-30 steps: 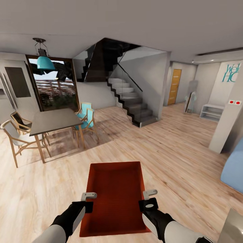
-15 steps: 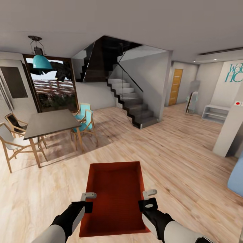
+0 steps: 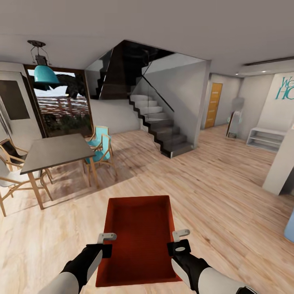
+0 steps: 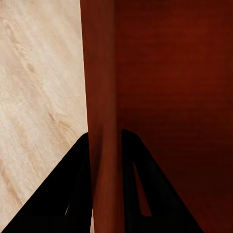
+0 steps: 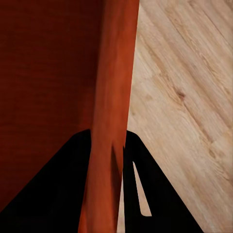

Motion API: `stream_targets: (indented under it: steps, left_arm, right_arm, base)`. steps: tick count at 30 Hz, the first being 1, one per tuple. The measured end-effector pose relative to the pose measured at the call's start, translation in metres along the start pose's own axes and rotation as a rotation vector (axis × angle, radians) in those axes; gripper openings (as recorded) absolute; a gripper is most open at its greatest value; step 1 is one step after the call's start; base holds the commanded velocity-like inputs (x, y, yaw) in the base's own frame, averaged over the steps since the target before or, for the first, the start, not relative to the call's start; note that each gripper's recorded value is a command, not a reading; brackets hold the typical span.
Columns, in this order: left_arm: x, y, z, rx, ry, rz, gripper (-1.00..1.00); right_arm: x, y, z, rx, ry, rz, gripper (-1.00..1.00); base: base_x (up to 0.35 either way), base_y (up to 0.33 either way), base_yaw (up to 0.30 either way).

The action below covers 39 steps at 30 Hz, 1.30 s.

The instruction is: Move the two storage containers from the living room to the garage. In the garage, place one container on the floor and stack the other container on top of it (either order is fine).

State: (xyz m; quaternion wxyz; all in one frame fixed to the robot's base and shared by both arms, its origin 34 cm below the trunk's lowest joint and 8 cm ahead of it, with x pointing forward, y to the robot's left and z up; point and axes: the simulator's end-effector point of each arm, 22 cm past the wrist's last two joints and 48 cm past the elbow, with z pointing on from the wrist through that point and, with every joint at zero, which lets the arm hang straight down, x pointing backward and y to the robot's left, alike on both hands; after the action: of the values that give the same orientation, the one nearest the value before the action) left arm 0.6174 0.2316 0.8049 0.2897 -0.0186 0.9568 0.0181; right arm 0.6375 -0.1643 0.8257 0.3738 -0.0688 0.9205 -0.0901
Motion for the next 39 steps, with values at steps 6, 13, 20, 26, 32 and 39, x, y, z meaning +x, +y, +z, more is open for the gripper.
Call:
stream_targets:
  steps: [6,13,20,26,32,39]
  left_arm:
    - [-0.0002,0.0001,0.0,0.0,0.0,0.0,-1.0]
    - [-0.0003,0.0,0.0,0.001,0.0,0.001,-1.0]
    - [-0.0004,0.0,0.0,0.001,-0.001,0.001,-1.0]
    - [-0.0002,0.0,0.0,0.001,0.0,0.001,-1.0]
    - [-0.0003,0.0,0.0,0.001,0.0,0.001,-1.0]
    - [0.0,0.0,0.0001,0.001,0.0,0.0,-1.0]
  right_arm:
    - [-0.0001,0.0001,-0.0001,0.0,0.0,0.001,-1.0]
    - [0.0,0.0,-0.0001,0.001,0.0,0.001,-1.0]
    - [-0.0002,0.0,-0.0001,0.001,0.0,0.001,-1.0]
    - [0.0,0.0,-0.0001,0.001,0.0,0.001,-1.0]
    - [-0.0001,0.0,0.0,0.001,0.0,0.001,-1.0]
    - [0.0001,0.0,0.0,0.0,0.0,0.001,-1.0]
  base:
    - [0.322,0.0,-0.008]
    - [0.322,0.0,-0.185]
    - [0.322,0.0,-0.24]
    - [0.322,0.0,-0.242]
    - [0.322,0.0,-0.242]
    - [0.322,0.0,-0.242]
